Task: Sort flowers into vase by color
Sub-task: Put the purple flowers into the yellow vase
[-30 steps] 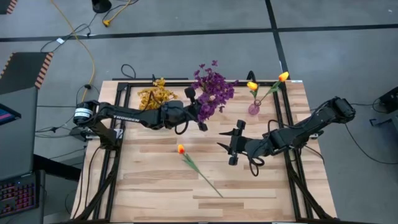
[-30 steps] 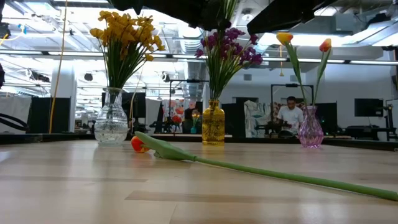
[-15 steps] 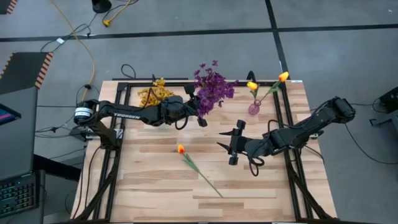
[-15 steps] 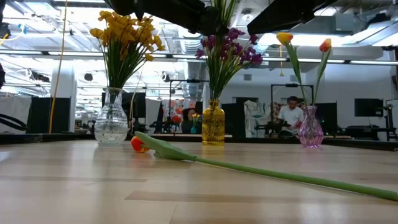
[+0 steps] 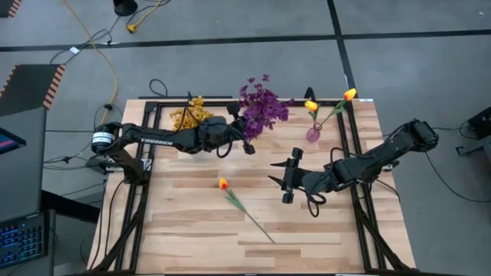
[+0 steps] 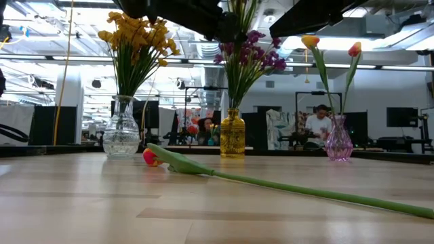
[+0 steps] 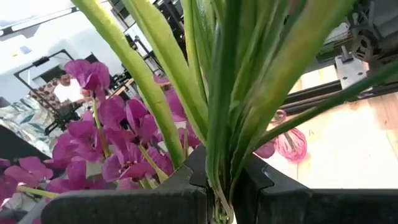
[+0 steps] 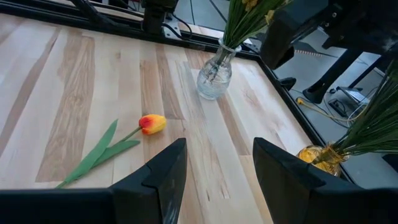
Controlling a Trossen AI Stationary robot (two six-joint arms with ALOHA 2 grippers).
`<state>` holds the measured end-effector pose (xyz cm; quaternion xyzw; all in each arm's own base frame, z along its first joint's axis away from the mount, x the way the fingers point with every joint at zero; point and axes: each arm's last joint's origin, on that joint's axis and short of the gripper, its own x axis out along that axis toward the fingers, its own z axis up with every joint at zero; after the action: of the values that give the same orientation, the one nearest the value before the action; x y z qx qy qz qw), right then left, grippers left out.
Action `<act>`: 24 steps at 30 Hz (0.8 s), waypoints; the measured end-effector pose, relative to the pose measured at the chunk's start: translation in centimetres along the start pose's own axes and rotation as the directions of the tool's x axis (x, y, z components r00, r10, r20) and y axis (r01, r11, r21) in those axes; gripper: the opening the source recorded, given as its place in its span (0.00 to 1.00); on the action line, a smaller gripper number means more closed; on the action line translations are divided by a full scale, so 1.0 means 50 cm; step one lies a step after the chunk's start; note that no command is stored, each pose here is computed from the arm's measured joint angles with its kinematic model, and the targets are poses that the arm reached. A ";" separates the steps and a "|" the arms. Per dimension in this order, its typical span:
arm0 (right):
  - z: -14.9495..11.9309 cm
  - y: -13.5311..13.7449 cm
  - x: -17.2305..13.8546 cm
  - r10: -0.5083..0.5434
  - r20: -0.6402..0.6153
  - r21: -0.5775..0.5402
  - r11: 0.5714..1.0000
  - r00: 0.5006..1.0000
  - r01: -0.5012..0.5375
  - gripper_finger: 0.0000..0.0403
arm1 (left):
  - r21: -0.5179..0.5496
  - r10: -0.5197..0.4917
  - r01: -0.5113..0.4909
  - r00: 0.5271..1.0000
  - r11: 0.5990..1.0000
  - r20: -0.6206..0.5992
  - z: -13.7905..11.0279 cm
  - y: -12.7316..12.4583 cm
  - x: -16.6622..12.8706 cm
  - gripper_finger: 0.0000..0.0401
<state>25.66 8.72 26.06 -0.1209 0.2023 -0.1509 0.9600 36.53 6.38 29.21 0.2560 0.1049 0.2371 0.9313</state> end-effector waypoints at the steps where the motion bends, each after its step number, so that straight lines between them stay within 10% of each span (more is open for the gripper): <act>1: 0.000 0.000 0.000 0.000 0.000 0.000 1.000 1.000 0.000 0.52 | -0.004 0.001 -0.001 1.000 1.000 -0.001 -0.001 0.001 0.000 0.04; 24: 0.000 0.000 0.000 0.000 0.000 0.002 1.000 1.000 0.000 0.52 | -0.252 0.011 -0.036 0.995 0.967 -0.098 -0.029 0.018 0.009 0.04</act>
<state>25.66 8.72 26.06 -0.1202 0.2020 -0.1510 0.9602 36.12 7.89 28.42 0.1245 0.1154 0.2717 0.9473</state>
